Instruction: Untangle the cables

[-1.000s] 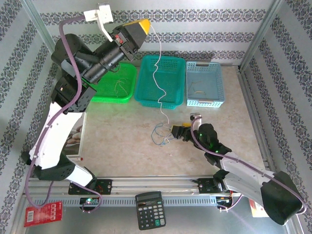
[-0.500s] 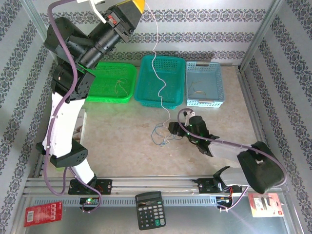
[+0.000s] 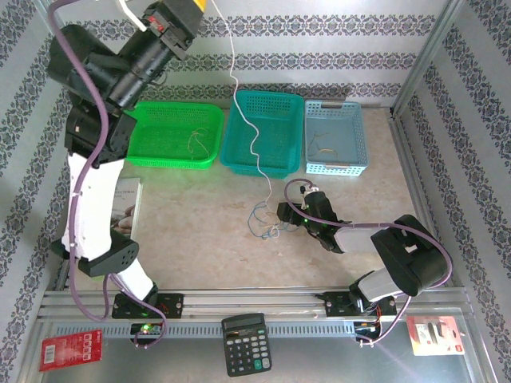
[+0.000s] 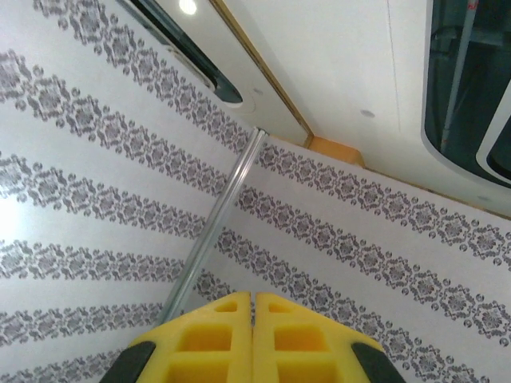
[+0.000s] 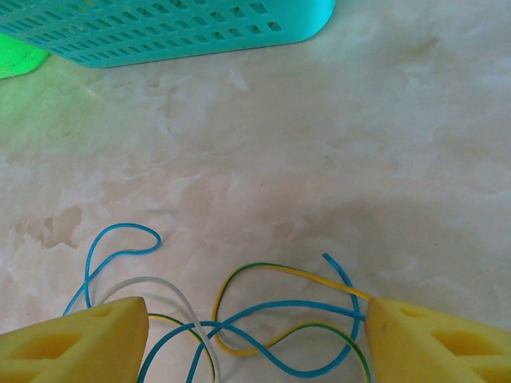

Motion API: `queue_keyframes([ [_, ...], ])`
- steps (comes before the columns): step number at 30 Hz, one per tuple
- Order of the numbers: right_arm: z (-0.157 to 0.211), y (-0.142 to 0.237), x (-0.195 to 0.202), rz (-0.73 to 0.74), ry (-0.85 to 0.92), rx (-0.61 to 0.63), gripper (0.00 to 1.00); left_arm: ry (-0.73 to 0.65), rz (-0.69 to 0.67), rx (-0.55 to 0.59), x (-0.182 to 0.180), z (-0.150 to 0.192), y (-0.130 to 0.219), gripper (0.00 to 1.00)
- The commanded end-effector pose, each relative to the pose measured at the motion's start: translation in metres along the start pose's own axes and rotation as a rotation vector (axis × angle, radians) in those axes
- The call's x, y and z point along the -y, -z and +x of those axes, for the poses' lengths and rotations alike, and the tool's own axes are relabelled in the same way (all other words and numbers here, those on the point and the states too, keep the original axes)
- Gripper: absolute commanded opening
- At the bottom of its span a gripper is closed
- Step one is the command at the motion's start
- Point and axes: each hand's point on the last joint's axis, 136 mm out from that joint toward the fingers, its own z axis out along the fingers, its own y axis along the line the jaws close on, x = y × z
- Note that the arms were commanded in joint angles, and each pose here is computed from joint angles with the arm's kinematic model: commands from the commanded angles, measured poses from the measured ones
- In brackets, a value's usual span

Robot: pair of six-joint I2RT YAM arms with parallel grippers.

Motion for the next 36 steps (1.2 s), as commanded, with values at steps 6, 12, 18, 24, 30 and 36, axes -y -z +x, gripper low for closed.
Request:
queue_keyframes([
  [6, -0.005, 0.002, 0.009, 0.020, -0.044, 0.031, 0.76, -0.133, -0.026, 0.069, 0.017, -0.038, 0.036, 0.00],
  [12, -0.018, 0.010, 0.002, -0.024, -0.097, 0.056, 0.80, -0.168, -0.052, 0.070, 0.015, -0.042, 0.044, 0.00],
  [18, -0.041, 0.024, -0.007, -0.084, -0.150, 0.101, 0.81, -0.189, -0.069, 0.078, 0.014, -0.045, 0.051, 0.00],
  [24, -0.044, 0.032, -0.023, -0.154, -0.130, 0.093, 0.77, -0.195, -0.070, 0.084, 0.015, -0.047, 0.053, 0.00],
  [30, -0.029, 0.044, -0.039, -0.212, -0.056, 0.075, 0.76, -0.191, -0.070, 0.076, 0.013, -0.044, 0.051, 0.00],
  [36, -0.001, 0.047, -0.052, -0.214, 0.059, 0.024, 0.79, -0.199, -0.072, 0.075, 0.011, -0.044, 0.050, 0.00],
])
